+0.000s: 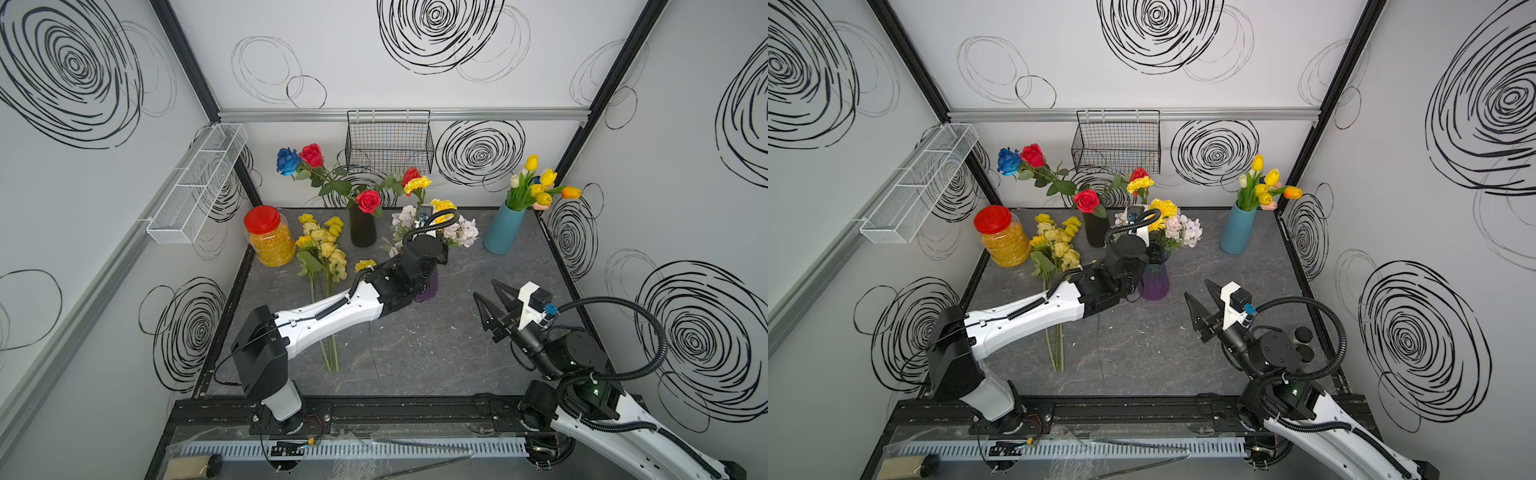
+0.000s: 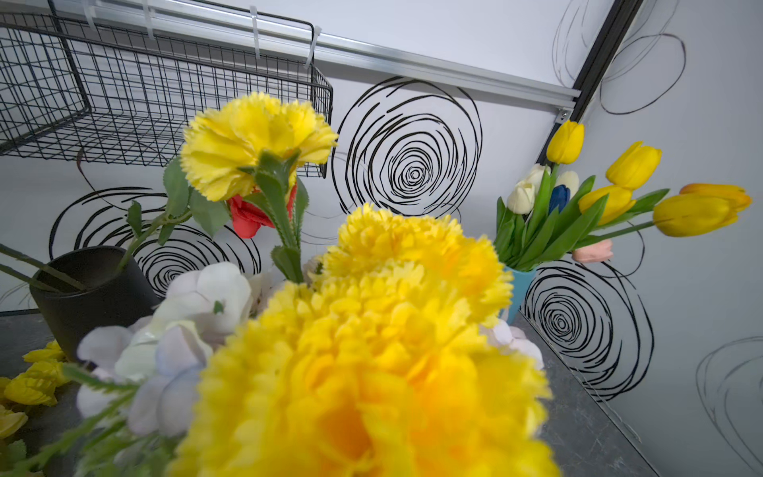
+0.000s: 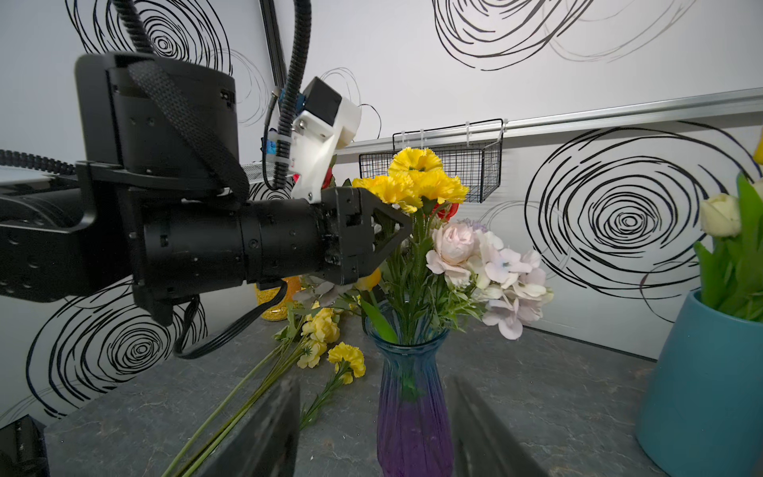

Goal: Pick out yellow flowers from the vase
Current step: Pick up the flower from the vase.

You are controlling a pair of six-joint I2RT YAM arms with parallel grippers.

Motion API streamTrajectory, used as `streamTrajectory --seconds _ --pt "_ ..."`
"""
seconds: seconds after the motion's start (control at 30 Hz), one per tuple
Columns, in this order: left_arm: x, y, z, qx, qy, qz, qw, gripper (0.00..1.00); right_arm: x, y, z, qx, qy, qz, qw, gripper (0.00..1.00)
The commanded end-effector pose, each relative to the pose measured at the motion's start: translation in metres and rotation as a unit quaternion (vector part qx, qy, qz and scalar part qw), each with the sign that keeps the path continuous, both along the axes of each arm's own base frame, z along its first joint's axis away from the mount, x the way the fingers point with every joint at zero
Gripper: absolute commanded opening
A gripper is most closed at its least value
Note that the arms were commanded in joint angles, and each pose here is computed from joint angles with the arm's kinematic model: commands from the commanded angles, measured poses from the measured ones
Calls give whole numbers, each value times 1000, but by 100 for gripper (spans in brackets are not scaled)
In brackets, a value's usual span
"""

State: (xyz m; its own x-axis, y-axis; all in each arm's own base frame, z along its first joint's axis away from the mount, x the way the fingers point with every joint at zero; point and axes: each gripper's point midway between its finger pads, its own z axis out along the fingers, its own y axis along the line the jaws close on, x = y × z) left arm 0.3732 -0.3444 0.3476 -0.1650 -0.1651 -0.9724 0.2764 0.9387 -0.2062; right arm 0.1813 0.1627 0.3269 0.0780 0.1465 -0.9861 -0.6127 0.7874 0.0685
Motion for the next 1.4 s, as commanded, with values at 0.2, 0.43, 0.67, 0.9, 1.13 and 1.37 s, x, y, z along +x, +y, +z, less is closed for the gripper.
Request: streamTrajectory --seconds 0.2,0.43,0.67,0.9,1.13,1.37 --pt "2 22 41 -61 -44 9 997 31 1 7 6 15 -8 12 1000 60" --pt "-6 23 56 -77 -57 -5 995 30 4 10 1 9 -7 12 1000 61" --pt "-28 19 75 -54 -79 -1 995 30 18 34 -15 -28 -26 25 999 59" --pt "-39 17 90 -52 -88 -7 995 30 41 50 -31 -64 -24 32 997 50" --pt "-51 14 107 -40 -101 -3 994 30 61 70 -32 -87 -42 52 994 40" --pt "-59 16 119 -37 -109 -1 993 31 83 90 -30 -116 -47 53 991 30"
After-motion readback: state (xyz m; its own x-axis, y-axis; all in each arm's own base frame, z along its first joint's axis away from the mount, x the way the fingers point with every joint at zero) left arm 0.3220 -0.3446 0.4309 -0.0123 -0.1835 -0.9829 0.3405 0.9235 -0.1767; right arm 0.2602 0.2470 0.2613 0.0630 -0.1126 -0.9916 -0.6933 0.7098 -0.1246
